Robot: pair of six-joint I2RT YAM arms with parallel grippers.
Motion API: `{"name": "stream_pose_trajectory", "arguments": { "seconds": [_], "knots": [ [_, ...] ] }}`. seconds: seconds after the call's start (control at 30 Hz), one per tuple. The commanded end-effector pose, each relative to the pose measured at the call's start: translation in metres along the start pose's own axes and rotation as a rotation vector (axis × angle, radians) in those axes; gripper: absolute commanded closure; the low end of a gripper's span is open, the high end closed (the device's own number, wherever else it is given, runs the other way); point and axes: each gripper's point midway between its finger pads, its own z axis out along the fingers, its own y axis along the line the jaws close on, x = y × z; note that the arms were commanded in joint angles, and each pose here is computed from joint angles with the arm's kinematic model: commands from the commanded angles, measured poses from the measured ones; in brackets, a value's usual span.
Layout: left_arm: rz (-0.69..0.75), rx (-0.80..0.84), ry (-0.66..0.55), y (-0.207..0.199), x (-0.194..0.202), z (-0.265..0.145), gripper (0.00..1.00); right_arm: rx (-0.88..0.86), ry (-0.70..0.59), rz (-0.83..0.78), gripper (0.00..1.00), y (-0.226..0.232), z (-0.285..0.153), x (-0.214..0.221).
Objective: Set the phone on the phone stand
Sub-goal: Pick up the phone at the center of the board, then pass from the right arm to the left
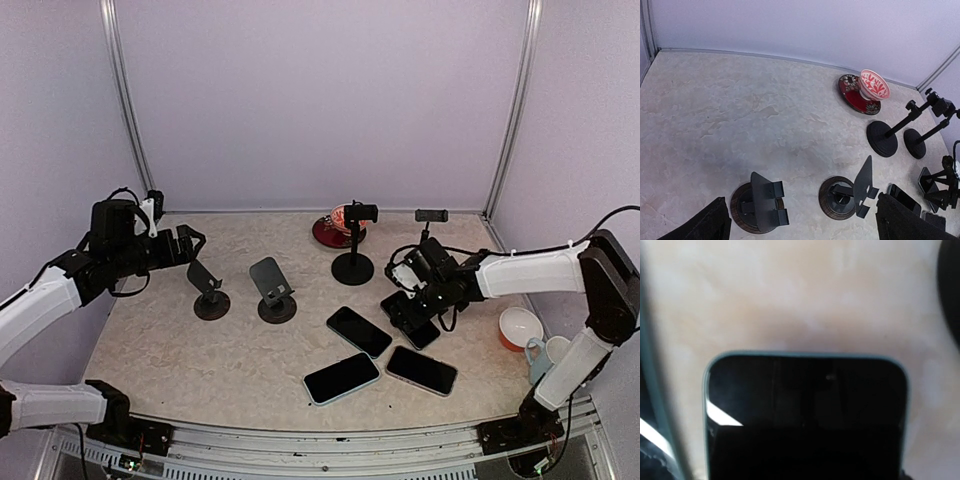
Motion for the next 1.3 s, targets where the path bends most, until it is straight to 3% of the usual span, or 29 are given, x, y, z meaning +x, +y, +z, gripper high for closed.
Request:
{"name": "stream_pose_trajectory", "arguments": {
  "seconds": [0.0, 0.17, 0.5, 0.63, 0.97, 1.27],
  "knots": [
    [0.067, 0.123, -0.042, -0.038, -0.008, -0.011, 0.01, 0.009, -0.180, -0.013, 0.45, 0.003, -0.038, -0.035],
    [0.105, 0.227, -0.053, -0.087, -0.005, -0.028, 0.01, -0.007, -0.340, 0.028, 0.46, 0.002, -0.080, -0.059],
    [0.098, 0.475, 0.007, -0.190, 0.038, -0.041, 0.01, -0.116, -0.615, -0.012, 0.47, 0.035, -0.148, -0.077],
    [0.117, 0.555, 0.024, -0.225, 0.059, -0.042, 0.02, -0.129, -0.701, 0.089, 0.48, 0.035, -0.172, -0.081],
    [0.165, 0.633, 0.023, -0.288, 0.103, -0.038, 0.02, -0.194, -0.816, 0.397, 0.47, 0.028, -0.217, -0.090],
    [0.179, 0.713, 0.059, -0.338, 0.124, -0.026, 0.02, -0.295, -0.887, 0.474, 0.47, 0.060, -0.240, -0.097]
  ]
}}
